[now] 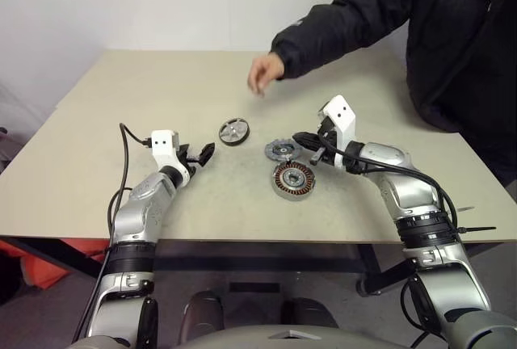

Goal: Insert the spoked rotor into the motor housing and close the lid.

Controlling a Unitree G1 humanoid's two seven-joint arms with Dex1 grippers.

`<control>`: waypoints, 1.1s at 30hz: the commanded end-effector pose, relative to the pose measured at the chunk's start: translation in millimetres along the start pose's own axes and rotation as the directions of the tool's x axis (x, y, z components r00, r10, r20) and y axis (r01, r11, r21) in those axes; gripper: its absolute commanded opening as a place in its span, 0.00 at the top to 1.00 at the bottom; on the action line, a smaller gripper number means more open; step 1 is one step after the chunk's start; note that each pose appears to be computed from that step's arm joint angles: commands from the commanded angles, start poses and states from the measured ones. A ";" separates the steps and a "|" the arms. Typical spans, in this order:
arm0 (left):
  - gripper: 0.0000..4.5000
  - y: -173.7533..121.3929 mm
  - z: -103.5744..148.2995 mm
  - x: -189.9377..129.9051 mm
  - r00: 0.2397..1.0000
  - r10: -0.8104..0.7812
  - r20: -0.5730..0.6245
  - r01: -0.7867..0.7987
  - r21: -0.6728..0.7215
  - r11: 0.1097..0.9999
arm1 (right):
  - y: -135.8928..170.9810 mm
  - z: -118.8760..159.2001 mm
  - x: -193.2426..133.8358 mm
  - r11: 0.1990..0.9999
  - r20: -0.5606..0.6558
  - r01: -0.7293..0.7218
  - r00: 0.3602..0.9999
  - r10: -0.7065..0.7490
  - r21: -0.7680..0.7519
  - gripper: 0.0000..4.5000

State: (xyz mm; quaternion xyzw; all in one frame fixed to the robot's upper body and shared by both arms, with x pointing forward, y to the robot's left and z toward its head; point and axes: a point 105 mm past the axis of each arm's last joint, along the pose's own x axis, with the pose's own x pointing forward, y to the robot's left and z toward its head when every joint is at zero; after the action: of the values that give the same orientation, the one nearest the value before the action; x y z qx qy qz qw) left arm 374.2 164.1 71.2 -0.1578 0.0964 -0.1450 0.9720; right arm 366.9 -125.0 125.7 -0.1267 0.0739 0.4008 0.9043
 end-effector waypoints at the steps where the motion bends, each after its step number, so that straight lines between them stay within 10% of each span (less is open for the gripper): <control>1: 0.00 -4.5 13.9 4.4 0.999 -0.015 0.039 0.015 -0.010 1.000 | -4.1 14.0 -3.1 0.999 0.046 0.018 0.999 -0.017 -0.033 0.99; 33: 0.00 3.6 20.1 1.6 0.998 -0.010 0.057 0.008 0.021 1.000 | 12.6 16.0 -3.4 0.992 0.035 -0.098 0.994 0.101 -0.085 0.99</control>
State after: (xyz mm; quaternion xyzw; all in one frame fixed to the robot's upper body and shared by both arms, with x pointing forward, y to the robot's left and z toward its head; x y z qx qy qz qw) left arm 376.6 169.9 70.9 -0.1575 0.0975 -0.1412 0.9725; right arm 365.1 -124.4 122.3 -0.1338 0.0779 0.4128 0.8976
